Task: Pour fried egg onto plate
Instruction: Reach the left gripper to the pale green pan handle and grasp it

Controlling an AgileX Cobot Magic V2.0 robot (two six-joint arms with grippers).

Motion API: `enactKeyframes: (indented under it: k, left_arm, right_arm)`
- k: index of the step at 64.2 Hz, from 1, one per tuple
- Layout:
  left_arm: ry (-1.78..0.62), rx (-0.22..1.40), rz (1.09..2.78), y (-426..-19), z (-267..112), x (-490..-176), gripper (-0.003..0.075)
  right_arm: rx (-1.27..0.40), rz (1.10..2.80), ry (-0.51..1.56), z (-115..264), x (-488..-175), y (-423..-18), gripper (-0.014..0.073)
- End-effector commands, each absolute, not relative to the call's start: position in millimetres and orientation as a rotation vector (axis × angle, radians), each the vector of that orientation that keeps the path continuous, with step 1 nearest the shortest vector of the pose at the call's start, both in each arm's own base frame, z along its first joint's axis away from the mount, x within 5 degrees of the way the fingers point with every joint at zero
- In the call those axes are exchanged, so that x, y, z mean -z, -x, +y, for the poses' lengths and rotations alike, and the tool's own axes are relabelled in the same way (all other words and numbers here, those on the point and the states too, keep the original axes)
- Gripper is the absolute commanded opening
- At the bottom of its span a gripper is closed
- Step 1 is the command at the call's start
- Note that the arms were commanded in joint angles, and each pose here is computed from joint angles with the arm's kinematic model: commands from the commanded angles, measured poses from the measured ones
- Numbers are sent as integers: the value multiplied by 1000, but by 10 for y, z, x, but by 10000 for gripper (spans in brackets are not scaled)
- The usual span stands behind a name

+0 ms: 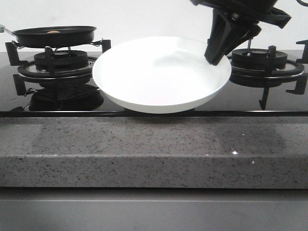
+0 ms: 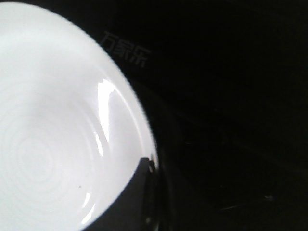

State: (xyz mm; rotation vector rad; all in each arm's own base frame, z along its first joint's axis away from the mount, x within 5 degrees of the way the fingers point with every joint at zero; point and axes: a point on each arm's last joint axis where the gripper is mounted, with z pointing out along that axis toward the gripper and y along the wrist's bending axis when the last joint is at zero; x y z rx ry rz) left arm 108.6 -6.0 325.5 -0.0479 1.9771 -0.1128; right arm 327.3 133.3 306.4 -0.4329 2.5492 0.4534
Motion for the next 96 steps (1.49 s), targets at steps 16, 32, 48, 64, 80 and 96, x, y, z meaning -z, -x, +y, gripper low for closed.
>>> enactKeyframes:
  k: [16, 32, 48, 64, 80, 96]
  left_arm:
    - [51, 117, 1915, -1143, -61, -3419, 571]
    - [48, 93, 2119, -1554, -65, -3569, 623]
    - [139, 94, 2193, -2140, 141, -3772, 620]
    - [216, 422, 2185, -2737, 463, -3798, 620]
    - [312, 723, 2145, -3265, 695, -3639, 620]
    - [381, 996, 2068, -3679, 749, -3438, 620]
  right_arm:
    - [-476, 2430, 406, 1319, -3341, -3227, -68]
    - [-476, 2433, 407, 1319, -3340, -3224, -68]
    - [-476, 2433, 407, 1319, -3340, -3224, -68]
    - [-476, 2433, 407, 1319, -3340, -3224, -68]
    - [-476, 2433, 407, 1319, -3340, -3224, -68]
    - [-476, 2433, 407, 1319, -3340, -3224, -68]
